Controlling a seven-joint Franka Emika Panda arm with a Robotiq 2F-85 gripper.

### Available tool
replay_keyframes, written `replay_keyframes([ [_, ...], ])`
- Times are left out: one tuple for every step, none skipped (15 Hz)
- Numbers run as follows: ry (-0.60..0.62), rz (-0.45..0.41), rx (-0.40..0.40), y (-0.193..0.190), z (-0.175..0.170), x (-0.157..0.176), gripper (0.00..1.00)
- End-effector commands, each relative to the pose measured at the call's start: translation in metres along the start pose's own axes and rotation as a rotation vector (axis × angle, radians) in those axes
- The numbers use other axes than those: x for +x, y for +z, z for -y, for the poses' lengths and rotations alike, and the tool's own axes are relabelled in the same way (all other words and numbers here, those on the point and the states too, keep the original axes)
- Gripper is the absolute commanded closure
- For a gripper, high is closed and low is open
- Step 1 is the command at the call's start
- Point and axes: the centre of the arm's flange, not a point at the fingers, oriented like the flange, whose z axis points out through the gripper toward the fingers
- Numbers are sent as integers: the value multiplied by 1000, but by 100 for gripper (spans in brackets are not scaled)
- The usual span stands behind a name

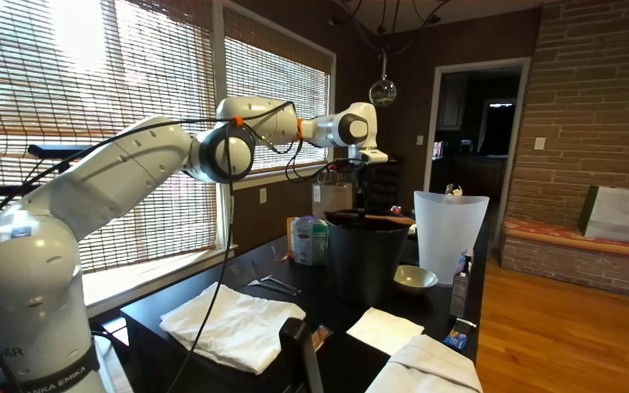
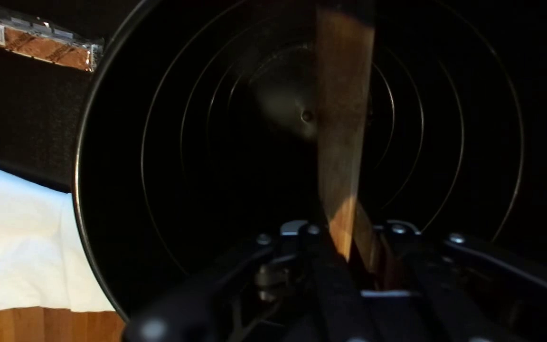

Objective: Put the wooden spoon on top of the black bin.

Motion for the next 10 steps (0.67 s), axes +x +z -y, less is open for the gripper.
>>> replay_keyframes([
  [22,19,4,1,26,12,95],
  [24,18,5,1,27,12,95],
  [25,17,6,1,28,12,95],
  [26,17,7,1,29,12,95],
  [27,16,8,1,30,11,95],
  [28,15,9,1,31,11,95],
  [30,15,12,1,32,11,95],
  [31,15,13,1,33,11,95],
  [33,15,14,2,33,11,95],
  [35,14,14,2,34,10,95],
])
